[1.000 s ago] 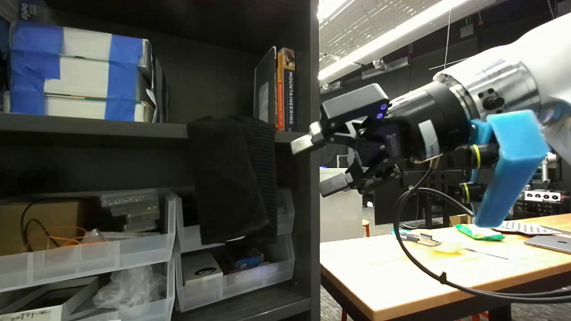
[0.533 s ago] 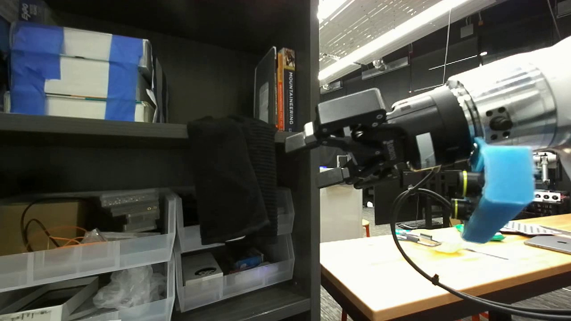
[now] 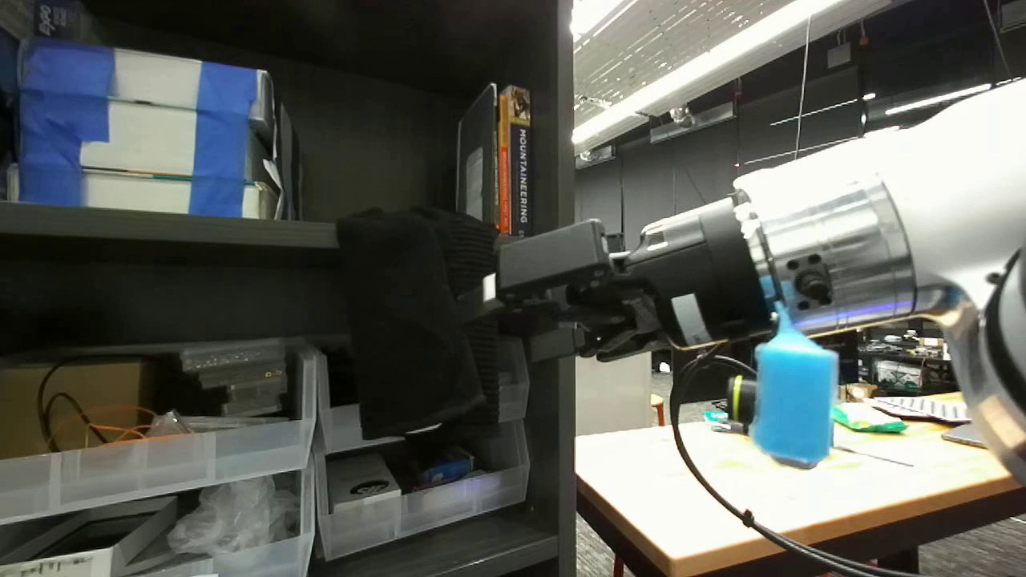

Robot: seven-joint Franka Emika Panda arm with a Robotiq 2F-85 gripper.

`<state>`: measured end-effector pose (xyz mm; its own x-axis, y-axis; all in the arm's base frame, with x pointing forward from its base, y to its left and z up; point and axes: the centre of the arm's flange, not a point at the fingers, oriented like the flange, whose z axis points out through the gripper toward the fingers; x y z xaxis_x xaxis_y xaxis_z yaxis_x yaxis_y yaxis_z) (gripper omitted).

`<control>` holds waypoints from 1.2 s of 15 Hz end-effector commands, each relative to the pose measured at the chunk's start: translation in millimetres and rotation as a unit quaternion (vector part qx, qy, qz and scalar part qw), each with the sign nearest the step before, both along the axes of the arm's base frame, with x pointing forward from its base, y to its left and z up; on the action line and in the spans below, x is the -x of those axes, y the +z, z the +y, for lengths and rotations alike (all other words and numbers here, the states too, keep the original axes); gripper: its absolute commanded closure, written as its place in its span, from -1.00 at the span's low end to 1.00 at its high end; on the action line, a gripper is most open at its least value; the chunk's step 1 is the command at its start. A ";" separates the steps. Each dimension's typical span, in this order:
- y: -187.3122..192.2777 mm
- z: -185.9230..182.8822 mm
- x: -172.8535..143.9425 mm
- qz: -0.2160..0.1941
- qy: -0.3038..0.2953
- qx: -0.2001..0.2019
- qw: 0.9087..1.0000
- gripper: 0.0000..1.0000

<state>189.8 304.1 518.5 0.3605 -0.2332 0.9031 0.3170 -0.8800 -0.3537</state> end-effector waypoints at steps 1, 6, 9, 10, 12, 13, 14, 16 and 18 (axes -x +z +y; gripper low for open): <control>-18.1 27.7 -19.1 -0.021 -0.011 0.018 1.000 -1.00; -12.3 43.2 -34.3 -0.067 -0.030 0.034 0.997 -1.00; -11.0 45.5 -43.2 -0.111 -0.038 0.068 0.991 -1.00; -13.2 45.9 -46.0 -0.126 -0.039 0.080 0.988 -1.00; -19.8 46.2 -51.6 -0.149 -0.039 0.107 0.982 -1.00; -25.2 46.7 -55.0 -0.162 -0.039 0.124 0.978 -1.00; -26.9 47.8 -56.9 -0.165 -0.039 0.136 0.976 -1.00; -28.8 49.1 -59.3 -0.171 -0.041 0.156 0.972 -1.00; -29.4 50.9 -60.1 -0.181 -0.042 0.168 0.968 -1.00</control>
<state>235.9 362.9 510.4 0.0542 0.0461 0.9975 0.3046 -0.9521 0.0275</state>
